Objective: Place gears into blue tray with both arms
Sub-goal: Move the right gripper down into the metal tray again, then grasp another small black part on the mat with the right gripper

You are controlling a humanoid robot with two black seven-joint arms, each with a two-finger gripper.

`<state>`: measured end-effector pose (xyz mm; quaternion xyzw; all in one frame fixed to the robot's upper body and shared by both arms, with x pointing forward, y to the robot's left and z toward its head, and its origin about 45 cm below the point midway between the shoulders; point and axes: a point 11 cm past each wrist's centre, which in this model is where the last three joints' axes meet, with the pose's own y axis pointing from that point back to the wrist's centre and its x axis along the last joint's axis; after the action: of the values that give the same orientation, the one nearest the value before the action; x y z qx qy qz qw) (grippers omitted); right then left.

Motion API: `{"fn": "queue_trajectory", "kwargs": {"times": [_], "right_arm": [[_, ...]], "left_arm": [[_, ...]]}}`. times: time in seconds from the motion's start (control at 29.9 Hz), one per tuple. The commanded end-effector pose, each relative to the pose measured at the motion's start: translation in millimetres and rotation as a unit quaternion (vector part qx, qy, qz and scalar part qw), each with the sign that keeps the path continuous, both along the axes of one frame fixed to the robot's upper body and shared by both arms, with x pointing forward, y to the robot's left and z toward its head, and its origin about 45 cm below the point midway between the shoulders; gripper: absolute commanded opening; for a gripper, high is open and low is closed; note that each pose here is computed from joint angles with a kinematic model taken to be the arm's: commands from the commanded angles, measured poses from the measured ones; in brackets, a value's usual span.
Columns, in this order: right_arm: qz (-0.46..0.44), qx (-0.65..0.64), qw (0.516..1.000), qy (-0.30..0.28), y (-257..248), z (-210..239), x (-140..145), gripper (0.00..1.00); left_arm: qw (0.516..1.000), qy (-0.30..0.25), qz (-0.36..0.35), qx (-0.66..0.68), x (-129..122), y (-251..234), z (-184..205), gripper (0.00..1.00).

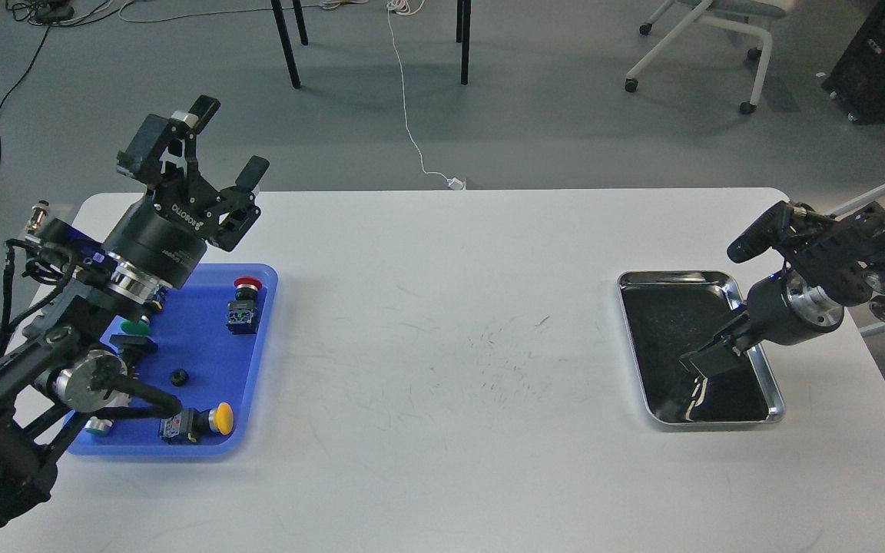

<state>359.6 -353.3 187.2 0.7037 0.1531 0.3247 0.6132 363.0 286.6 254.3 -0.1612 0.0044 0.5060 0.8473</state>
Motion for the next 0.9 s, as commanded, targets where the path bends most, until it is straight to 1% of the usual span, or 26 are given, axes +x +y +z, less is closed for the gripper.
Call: {"fn": "queue_trajectory", "kwargs": {"times": [0.0, 0.2, 0.3, 0.37, 0.4, 0.5, 0.6, 0.8, 0.87], "right_arm": [[-0.004, -0.007, 1.0, 0.007, -3.8, -8.1, -1.9, 0.86], [-0.005, -0.011, 1.0, 0.018, -1.4, -22.4, -4.1, 0.77], [-0.002, -0.014, 1.0, 0.016, 3.3, -25.1, 0.1, 0.75], [0.001, -0.013, 1.0, 0.017, 6.7, -26.7, 0.8, 0.69], [0.002, -0.013, 1.0, 0.017, 7.6, -27.0, 1.1, 0.67], [0.004, -0.014, 1.0, 0.018, 9.8, -29.5, 1.9, 0.66], [0.009, -0.013, 1.0, 0.023, 15.5, -35.4, 1.0, 0.62], [0.007, -0.019, 0.999, 0.025, 12.4, -37.3, 0.4, 0.62], [0.007, -0.021, 0.999, 0.025, 11.4, -37.7, 0.1, 0.59]], "left_arm": [[1.0, 0.0, 0.0, 0.001, 0.0, 0.3, 0.2, 0.98], [1.0, -0.005, -0.001, -0.002, 0.6, -0.8, 3.8, 0.98], [1.0, -0.004, -0.001, -0.002, 0.6, -0.8, 3.1, 0.98], [1.0, -0.006, -0.001, -0.001, 0.8, -0.3, 4.2, 0.98], [1.0, -0.006, 0.0, 0.0, 0.6, 0.6, 4.2, 0.98], [1.0, -0.007, 0.001, 0.0, 1.4, 1.1, 5.9, 0.98], [1.0, -0.009, 0.002, -0.001, 1.7, 1.8, 6.6, 0.98], [1.0, -0.009, 0.002, 0.001, 1.7, 2.2, 6.7, 0.98], [1.0, -0.009, 0.002, 0.001, 1.7, 2.6, 6.9, 0.98]]}}
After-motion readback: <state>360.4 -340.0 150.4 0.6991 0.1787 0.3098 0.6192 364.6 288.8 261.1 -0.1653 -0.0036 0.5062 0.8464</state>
